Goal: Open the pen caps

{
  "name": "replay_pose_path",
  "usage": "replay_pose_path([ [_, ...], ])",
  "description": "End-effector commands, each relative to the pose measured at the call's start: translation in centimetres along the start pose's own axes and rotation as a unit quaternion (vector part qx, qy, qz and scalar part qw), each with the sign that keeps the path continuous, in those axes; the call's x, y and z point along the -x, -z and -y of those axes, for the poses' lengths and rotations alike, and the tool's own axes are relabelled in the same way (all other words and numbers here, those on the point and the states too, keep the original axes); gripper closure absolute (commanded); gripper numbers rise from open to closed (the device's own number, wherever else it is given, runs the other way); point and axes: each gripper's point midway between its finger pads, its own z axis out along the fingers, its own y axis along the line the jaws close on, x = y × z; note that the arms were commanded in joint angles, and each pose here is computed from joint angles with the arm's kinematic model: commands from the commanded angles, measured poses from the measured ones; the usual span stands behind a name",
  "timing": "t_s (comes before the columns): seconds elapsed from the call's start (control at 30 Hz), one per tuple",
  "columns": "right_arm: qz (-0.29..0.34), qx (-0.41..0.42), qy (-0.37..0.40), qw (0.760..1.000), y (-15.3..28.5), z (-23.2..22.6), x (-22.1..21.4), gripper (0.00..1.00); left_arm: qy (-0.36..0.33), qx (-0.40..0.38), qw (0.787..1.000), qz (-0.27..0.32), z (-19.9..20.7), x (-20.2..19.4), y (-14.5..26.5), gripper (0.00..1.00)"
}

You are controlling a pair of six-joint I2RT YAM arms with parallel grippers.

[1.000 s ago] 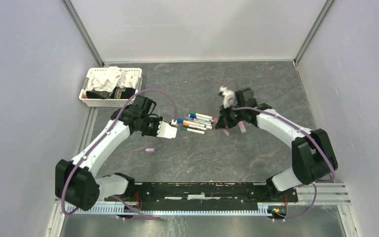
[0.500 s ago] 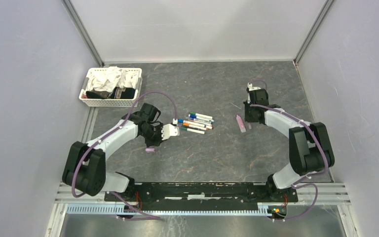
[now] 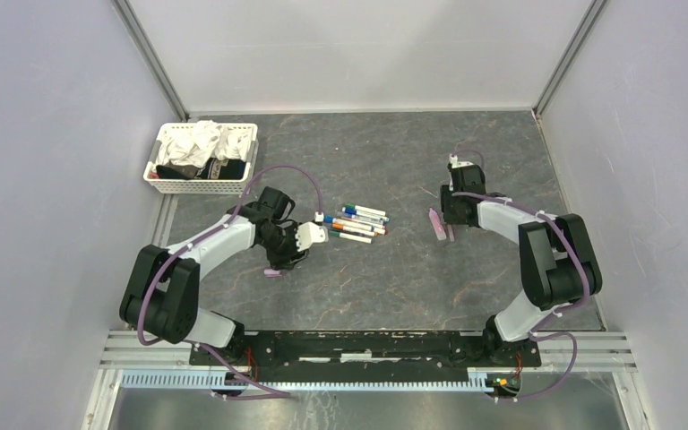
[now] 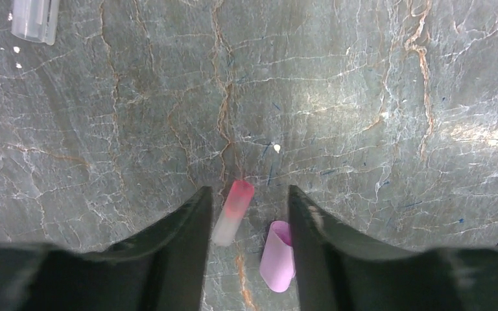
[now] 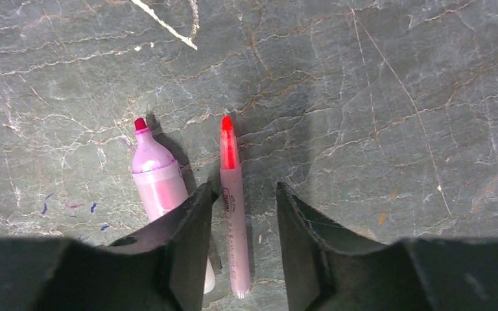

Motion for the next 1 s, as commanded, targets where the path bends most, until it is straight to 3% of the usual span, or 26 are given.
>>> replay_pose_path([
  [0.0,0.013,0.003,-0.008,1.0,0.2,-0.1,0.3,0.51,0.02,0.019,0.999,0.021,-1.1,1.7,0.9,0.42],
  [0.07,0.025,0.008,-0.012,1.0,0.8,-0.2,1.0,0.47,0.04,0.028,0.998,0.032,-1.5,2.4,1.1,0.27],
  [0.2,0.075,0.039,-0.011,0.996,2.7,-1.6,3.3,0.43,0.083,0.016,0.995,0.053,-1.4,3.6,1.2,0.1],
  [0.47,0.133,0.197,0.159,0.958,6.0,-12.9,7.2,0.42,0.083,0.006,0.996,0.039,-1.2,3.7,2.1,0.07],
  [0.77,0.118,0.273,0.202,0.933,5.6,-18.0,7.4,0.42,0.093,0.037,0.995,-0.014,-4.1,2.7,4.0,0.08],
  [0.83,0.118,0.286,0.204,0.929,5.6,-18.6,7.1,0.38,0.164,0.027,0.986,0.024,-5.9,2.5,5.1,0.1],
  [0.87,0.112,0.293,0.206,0.927,5.3,-19.0,6.8,0.36,0.198,0.021,0.979,0.047,-6.7,2.6,5.5,0.07],
  [0.9,0.106,0.3,0.209,0.925,5.1,-19.4,6.3,0.34,0.206,0.015,0.977,0.056,-7.0,2.7,5.8,0.01],
  [0.97,0.096,0.302,0.237,0.918,4.4,-20.0,5.5,0.31,0.205,0.021,0.976,0.069,-7.1,3.1,5.9,0.0],
])
